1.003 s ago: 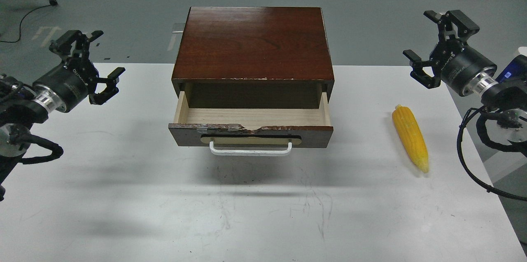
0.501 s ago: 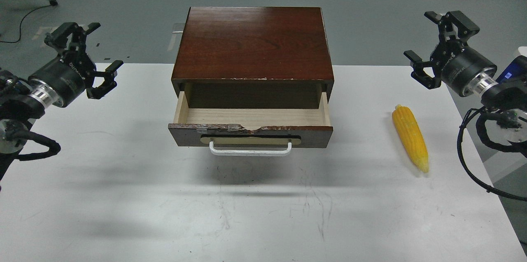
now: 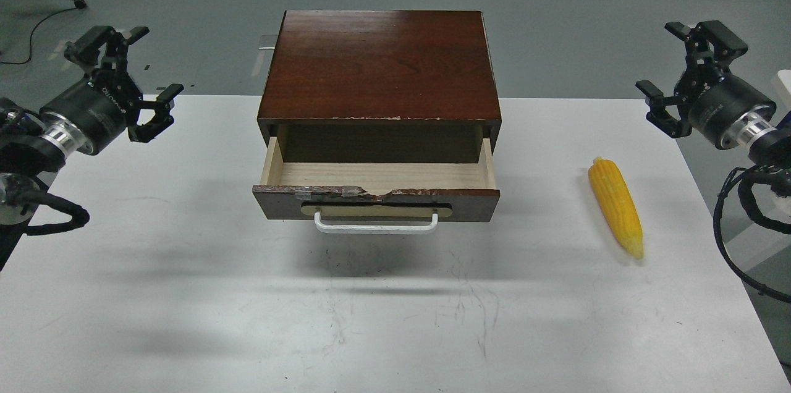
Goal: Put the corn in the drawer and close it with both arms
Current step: 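Move the right gripper down to the yellow corn cob and grasp it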
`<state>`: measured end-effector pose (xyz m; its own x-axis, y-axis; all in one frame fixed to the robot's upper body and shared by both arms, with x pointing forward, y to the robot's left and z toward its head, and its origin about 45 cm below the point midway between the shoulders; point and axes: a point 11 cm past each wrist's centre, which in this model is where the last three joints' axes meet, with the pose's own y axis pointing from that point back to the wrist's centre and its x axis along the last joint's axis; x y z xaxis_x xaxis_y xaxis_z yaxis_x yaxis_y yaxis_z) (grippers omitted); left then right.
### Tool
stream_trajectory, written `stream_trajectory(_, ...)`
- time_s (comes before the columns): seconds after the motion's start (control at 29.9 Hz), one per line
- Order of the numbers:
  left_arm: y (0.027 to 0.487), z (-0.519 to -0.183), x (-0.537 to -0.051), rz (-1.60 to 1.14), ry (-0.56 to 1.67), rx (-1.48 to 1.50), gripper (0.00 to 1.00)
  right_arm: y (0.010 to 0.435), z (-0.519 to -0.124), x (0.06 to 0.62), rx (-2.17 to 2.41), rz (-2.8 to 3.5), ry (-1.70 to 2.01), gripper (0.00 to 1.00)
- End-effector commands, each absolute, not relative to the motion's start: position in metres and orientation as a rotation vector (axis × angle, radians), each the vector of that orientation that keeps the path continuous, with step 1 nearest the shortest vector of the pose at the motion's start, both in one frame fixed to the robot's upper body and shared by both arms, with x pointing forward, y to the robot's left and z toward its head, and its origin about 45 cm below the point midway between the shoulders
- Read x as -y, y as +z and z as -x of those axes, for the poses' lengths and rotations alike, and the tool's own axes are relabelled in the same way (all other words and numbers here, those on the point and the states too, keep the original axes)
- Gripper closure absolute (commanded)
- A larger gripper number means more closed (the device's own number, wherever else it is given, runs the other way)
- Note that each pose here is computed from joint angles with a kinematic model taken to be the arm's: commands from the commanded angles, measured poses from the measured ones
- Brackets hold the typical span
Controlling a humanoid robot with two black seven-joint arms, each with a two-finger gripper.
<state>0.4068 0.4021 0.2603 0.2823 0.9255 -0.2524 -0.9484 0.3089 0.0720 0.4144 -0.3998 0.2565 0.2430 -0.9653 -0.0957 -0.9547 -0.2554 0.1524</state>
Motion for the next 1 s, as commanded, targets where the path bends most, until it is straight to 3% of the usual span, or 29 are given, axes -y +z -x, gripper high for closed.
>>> stream_trajectory(0.0,0.26,-0.407,-0.402,0.098,1.258,-0.267,0.02,0.255,-0.414,0.4,1.88,-2.422,-0.264,0.0)
stream_trajectory(0.23,0.265,-0.405,-0.41,0.084,1.266,-0.251,0.02,0.274,-0.424,0.428,2.048,-2.377,-0.202,0.0)
stream_trajectory(0.57,0.263,-0.404,-0.411,0.069,1.268,-0.251,0.02,0.263,-0.422,0.425,2.051,-2.299,-0.183,0.0)
stream_trajectory(0.8,0.265,-0.404,-0.412,0.066,1.268,-0.246,0.02,0.257,-0.42,0.423,1.992,-2.277,-0.16,0.0)
stream_trajectory(0.97,0.266,-0.404,-0.412,0.067,1.265,-0.243,0.02,0.238,-0.413,0.41,1.681,-2.182,0.102,0.0)
